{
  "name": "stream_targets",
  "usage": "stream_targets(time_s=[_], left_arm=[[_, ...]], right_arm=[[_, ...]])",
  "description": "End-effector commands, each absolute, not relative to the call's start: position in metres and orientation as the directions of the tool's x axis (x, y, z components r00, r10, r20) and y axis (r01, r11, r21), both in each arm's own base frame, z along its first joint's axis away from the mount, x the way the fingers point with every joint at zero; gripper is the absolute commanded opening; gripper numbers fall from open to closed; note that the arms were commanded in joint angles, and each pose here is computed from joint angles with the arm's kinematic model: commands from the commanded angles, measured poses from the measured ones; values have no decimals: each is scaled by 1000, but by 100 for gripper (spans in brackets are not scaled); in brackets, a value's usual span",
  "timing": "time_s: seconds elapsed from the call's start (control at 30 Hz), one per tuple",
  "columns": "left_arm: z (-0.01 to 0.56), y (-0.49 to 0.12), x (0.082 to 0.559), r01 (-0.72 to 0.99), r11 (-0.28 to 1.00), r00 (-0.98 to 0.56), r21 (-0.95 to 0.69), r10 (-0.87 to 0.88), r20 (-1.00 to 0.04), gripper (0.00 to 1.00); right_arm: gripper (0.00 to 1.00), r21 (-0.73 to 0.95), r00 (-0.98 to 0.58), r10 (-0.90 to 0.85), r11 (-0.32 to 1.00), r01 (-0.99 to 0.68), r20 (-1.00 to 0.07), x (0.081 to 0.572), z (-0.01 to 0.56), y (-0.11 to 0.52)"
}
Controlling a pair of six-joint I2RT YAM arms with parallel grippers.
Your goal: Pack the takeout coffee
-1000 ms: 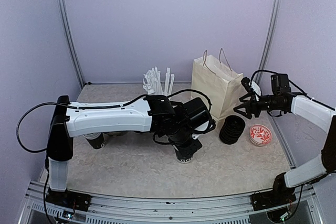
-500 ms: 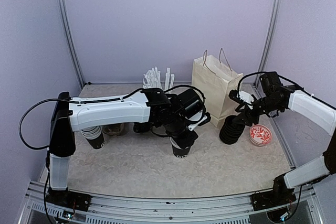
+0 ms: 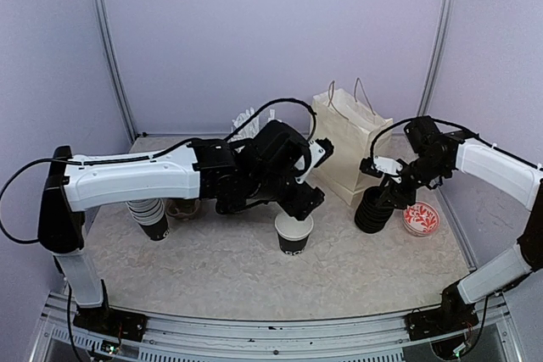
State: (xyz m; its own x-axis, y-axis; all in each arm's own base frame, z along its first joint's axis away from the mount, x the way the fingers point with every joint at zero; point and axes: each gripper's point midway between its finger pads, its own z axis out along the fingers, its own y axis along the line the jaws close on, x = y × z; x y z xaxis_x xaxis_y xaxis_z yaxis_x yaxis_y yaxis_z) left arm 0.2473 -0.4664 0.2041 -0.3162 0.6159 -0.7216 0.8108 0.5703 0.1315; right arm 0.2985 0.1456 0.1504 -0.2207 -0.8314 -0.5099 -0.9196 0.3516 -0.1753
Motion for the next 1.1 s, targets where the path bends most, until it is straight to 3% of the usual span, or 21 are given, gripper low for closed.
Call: stream_targets(time_s=[0.0,0.13,0.47,0.77,1.07], left_arm=[[299,-477,273,706,702,-176,94,302,-937,82],[312,-476,283,617,785,-163,59,201,-966,85],[285,-484,288,660,749,-264,-66,149,-953,65],[286,-474,293,649,752,-298,-118,109,-948,64],[287,-474,293,651,750,-295,-113,113,-949,64]], right_arm=[[55,-138,-230,-855,327,-935,-466,293,145,148],[55,-112,-228,-853,314,-943,-469,289,144,152],[39,-76,-252,-862,316,-946,-440,286,135,155],[34,-74,-268,-868,327,-942,-418,289,130,153],[16,-58,-281,-863,335,-941,-420,287,131,154]])
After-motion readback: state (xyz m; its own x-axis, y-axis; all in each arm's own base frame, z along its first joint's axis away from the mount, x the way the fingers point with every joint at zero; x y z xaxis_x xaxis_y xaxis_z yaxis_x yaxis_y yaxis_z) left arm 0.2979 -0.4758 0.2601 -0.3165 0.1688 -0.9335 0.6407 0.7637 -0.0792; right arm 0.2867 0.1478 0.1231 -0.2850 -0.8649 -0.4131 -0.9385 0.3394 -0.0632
